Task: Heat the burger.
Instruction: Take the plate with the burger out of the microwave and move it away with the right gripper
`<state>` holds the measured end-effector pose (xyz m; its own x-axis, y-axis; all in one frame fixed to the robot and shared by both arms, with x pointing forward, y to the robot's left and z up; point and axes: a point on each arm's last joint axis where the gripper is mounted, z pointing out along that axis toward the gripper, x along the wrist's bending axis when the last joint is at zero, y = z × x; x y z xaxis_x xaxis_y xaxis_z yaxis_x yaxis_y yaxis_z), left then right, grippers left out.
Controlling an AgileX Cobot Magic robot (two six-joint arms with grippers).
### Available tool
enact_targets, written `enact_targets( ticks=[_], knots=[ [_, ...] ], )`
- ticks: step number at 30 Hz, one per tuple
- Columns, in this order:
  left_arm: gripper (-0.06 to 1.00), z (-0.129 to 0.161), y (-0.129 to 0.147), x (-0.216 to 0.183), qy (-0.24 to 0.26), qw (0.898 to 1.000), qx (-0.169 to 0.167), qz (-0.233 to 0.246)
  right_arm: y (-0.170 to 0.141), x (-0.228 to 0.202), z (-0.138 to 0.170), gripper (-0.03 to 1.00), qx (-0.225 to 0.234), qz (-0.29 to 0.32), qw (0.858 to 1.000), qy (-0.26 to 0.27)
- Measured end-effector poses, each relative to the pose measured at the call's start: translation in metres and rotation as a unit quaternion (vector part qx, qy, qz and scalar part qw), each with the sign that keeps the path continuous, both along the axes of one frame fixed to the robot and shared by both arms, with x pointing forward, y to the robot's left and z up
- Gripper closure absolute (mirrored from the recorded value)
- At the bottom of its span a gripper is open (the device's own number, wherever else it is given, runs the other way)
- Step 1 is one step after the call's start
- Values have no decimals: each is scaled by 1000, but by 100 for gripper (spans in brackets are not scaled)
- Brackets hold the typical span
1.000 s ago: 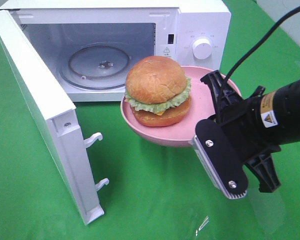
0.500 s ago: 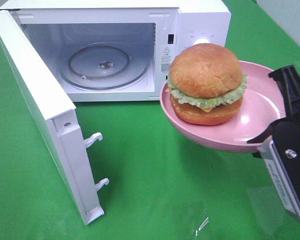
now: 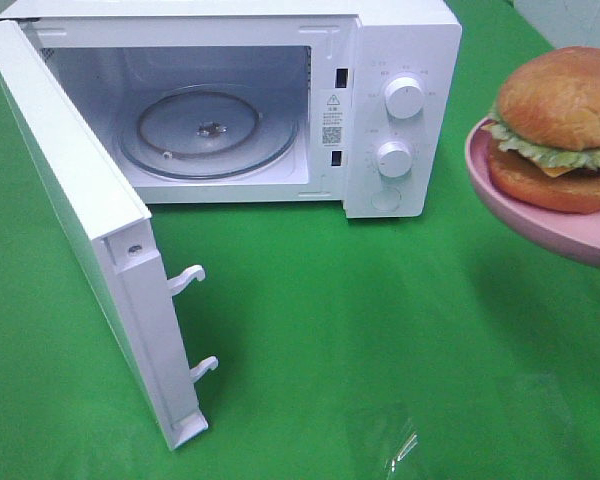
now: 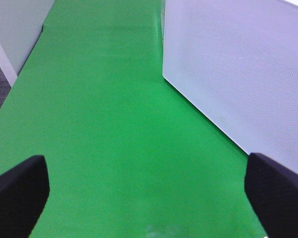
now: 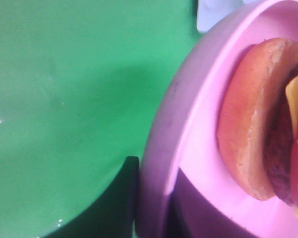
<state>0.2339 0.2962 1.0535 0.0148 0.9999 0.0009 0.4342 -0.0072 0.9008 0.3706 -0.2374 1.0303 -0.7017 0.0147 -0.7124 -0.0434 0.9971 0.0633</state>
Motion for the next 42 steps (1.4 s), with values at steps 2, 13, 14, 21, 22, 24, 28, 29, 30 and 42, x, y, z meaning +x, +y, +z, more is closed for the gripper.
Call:
enact_targets(
  ticks=[2, 13, 14, 21, 22, 24, 28, 29, 30, 42],
  knots=[
    [-5, 0, 0, 0, 0, 1000, 0, 0, -2, 1, 0, 84, 14, -28, 999, -2],
    [-5, 0, 0, 0, 0, 1000, 0, 0, -16, -1, -1, 84, 88, -206, 974, 3],
    [-5, 0, 0, 0, 0, 1000, 0, 0, -16, -1, -1, 84, 88, -206, 974, 3],
    [-5, 0, 0, 0, 0, 1000, 0, 0, -21, 3, -3, 84, 107, -289, 951, -10],
    [-5, 0, 0, 0, 0, 1000, 0, 0, -21, 3, -3, 84, 107, -289, 951, -10],
    [-5, 0, 0, 0, 0, 1000, 0, 0, -20, 6, -7, 84, 97, -303, 948, -2],
    [-5, 0, 0, 0, 0, 1000, 0, 0, -10, 18, -16, 84, 98, -340, 935, 15],
    [-5, 0, 0, 0, 0, 1000, 0, 0, -10, 18, -16, 84, 98, -340, 935, 15],
    [-5, 0, 0, 0, 0, 1000, 0, 0, -6, 24, -17, 84, 113, -364, 924, 16],
    [-5, 0, 0, 0, 0, 1000, 0, 0, 25, 69, -47, 84, 91, -520, 849, 21]
  ],
)
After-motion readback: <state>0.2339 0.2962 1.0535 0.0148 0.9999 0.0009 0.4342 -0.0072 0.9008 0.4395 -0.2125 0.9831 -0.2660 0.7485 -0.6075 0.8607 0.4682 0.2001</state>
